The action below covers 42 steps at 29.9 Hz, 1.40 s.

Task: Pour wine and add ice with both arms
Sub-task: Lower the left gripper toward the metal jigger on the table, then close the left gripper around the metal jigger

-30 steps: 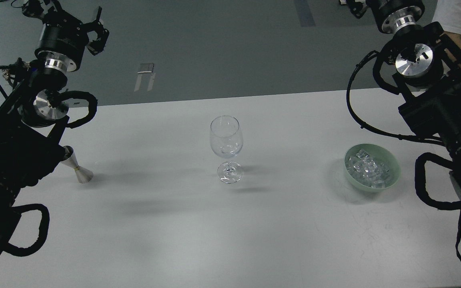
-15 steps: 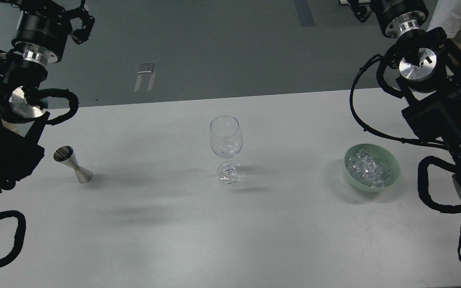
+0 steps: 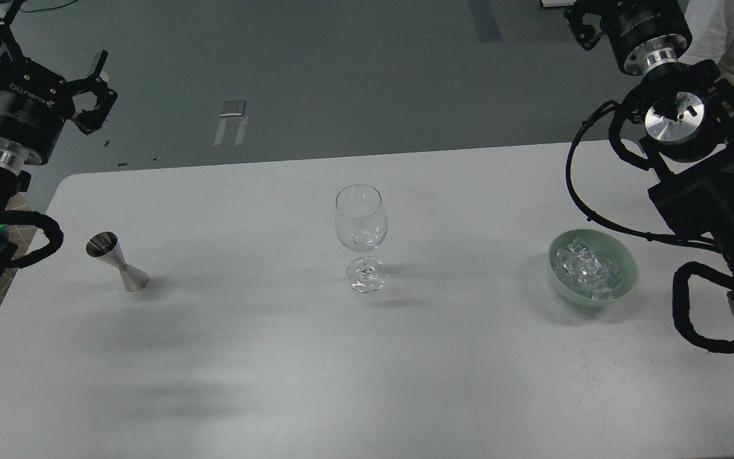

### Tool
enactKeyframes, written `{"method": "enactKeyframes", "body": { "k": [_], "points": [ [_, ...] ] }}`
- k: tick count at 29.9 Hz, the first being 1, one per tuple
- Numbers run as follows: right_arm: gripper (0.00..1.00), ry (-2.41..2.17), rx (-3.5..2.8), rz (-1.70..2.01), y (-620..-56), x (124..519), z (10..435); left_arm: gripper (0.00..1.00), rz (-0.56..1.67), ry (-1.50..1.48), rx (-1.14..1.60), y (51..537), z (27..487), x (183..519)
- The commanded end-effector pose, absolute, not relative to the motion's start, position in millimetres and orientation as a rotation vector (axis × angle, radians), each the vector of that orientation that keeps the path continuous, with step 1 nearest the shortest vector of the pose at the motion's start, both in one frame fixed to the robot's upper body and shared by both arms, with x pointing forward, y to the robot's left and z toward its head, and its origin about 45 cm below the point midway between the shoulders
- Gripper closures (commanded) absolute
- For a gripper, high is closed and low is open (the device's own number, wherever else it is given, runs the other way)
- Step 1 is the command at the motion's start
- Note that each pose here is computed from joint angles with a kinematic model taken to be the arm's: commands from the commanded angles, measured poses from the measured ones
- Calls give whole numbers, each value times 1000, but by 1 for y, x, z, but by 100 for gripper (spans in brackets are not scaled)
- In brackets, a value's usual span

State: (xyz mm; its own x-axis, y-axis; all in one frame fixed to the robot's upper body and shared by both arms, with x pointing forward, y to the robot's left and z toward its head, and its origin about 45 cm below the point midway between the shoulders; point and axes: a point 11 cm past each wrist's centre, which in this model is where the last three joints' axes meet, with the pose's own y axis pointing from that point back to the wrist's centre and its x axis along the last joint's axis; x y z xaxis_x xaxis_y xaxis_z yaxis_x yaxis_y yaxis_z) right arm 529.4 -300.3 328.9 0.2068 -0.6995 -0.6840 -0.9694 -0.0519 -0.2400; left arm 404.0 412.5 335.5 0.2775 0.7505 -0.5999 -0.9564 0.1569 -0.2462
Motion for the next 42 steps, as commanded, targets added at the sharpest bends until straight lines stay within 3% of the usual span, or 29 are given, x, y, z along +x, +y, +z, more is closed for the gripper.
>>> {"method": "enactKeyframes", "body": {
  "k": [1, 7, 11, 18, 22, 25, 28, 32, 42],
  "points": [
    [0, 1555, -1816, 516, -300, 528, 327, 2, 1244, 481, -662, 421, 327, 371],
    [0, 1565, -1812, 509, -306, 528, 327, 3, 1284, 544, -725, 450, 304, 312],
    [0, 1578, -1807, 520, -308, 526, 319, 3, 1317, 677, -820, 454, 266, 261],
    [0, 1587, -1804, 509, -313, 525, 321, 2, 1317, 778, -809, 445, 235, 213],
    [0, 1592, -1803, 506, -316, 525, 322, 2, 1369, 912, -735, 444, 199, 175],
    [0, 1585, -1804, 513, -312, 525, 321, 3, 1445, 976, -824, 445, 168, 155],
    [0, 1581, -1807, 518, -309, 526, 320, 3, 1467, 991, -874, 441, 152, 155],
    [0, 1564, -1815, 540, -298, 526, 316, 2, 1431, 930, -807, 434, 157, 192],
    [0, 1564, -1816, 539, -295, 528, 319, 2, 1464, 944, -887, 430, 141, 201]
  ]
}}
